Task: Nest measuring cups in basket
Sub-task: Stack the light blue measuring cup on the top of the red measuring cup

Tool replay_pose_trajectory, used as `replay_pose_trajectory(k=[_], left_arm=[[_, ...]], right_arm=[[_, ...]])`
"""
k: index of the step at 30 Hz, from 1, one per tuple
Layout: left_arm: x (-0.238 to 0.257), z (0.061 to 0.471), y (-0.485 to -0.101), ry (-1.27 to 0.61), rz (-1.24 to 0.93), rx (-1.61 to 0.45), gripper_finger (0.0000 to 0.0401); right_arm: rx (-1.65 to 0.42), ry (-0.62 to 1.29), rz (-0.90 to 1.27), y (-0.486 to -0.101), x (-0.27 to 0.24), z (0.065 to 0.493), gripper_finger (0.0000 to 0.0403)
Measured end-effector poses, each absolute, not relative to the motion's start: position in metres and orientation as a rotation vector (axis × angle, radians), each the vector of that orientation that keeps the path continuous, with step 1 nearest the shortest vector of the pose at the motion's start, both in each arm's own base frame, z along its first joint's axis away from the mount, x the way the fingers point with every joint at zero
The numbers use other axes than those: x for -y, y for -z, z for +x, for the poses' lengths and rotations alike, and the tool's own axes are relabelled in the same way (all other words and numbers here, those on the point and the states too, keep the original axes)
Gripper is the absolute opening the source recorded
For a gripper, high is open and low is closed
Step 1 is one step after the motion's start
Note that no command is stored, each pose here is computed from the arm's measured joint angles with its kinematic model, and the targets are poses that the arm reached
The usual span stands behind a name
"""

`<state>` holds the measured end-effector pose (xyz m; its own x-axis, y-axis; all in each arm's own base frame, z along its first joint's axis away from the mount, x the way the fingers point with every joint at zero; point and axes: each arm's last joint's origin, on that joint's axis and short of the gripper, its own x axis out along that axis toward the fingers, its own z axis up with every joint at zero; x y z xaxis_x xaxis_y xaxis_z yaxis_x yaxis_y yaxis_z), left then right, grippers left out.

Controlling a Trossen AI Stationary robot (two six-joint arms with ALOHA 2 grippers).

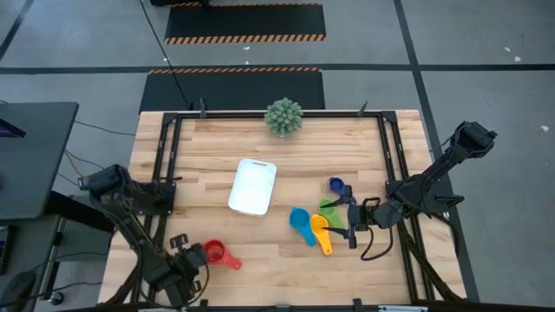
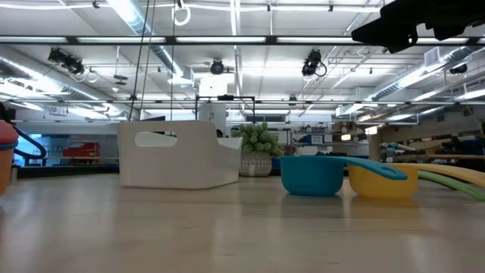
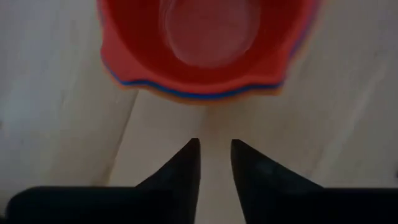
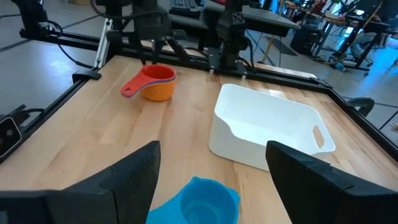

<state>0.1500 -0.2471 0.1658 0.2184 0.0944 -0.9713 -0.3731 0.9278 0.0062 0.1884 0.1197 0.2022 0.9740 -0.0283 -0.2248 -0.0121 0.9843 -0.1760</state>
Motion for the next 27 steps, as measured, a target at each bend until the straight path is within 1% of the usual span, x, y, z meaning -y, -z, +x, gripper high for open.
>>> replay_pose_trajectory(k=[7, 10, 14, 21, 27], left_arm=[[0.237, 0.161, -0.149, -0.329, -0.323, -1.238, 0.0186], [0.227, 0.169, -0.143, -0.353, -0.332, -1.234, 0.0205], [0.218, 0.185, -0.141, -0.352, -0.352, -1.193, 0.0208], [0.203, 0.215, -0.143, -0.352, -0.336, -1.053, 0.0192], [0.194, 0.24, -0.142, -0.318, -0.341, -0.96, 0.0188]], right_arm=[[-0.229, 0.007, -0.178, -0.202, -0.12, 0.188, 0.0299], [-0.229, 0.008, -0.177, -0.202, -0.119, 0.189, 0.0299], [-0.229, 0.008, -0.177, -0.202, -0.12, 0.188, 0.0299], [-0.23, 0.008, -0.178, -0.202, -0.119, 0.189, 0.0299], [-0.234, 0.019, -0.145, -0.202, -0.118, 0.189, 0.0299]])
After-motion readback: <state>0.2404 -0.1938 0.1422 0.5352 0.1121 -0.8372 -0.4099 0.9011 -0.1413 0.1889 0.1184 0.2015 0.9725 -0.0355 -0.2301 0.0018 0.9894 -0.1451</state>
